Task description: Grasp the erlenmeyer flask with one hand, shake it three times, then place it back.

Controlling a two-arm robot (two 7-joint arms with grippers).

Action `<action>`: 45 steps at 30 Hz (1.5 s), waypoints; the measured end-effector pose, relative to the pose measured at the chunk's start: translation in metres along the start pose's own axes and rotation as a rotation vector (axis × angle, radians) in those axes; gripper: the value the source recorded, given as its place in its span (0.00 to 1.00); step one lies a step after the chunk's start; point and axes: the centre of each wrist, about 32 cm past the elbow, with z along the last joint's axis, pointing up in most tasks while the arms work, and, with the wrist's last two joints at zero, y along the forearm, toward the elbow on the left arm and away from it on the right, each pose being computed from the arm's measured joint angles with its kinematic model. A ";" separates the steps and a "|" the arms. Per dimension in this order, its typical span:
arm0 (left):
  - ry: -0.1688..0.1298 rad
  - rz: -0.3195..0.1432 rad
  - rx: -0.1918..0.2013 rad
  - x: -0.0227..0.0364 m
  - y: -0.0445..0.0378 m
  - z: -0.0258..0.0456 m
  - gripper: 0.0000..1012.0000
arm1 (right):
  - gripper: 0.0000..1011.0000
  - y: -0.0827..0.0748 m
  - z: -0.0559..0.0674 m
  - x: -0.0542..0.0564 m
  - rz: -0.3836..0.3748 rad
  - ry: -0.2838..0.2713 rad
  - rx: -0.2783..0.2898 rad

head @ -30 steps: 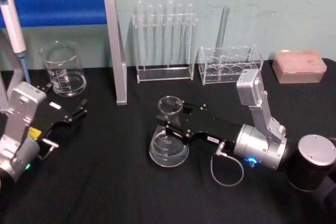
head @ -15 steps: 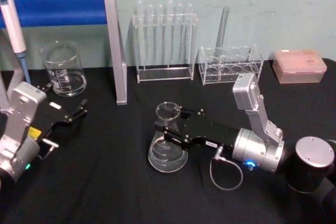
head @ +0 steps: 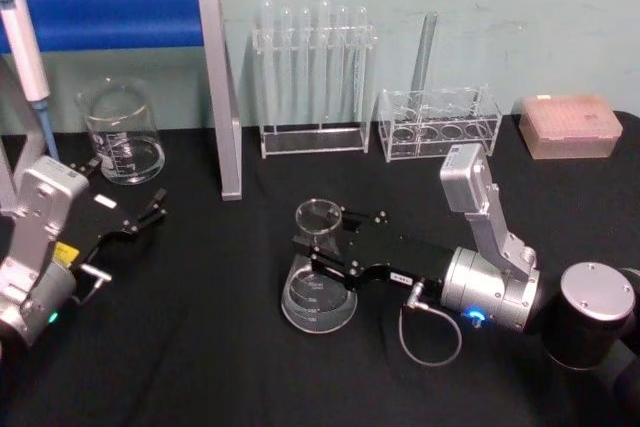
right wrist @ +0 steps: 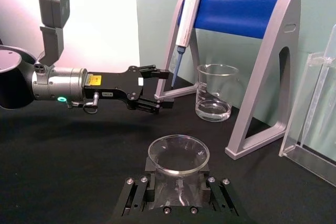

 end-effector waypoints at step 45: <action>0.000 0.000 0.000 0.0000 0.0000 0.0000 0.99 | 0.44 0.002 -0.001 0.000 0.003 0.011 -0.024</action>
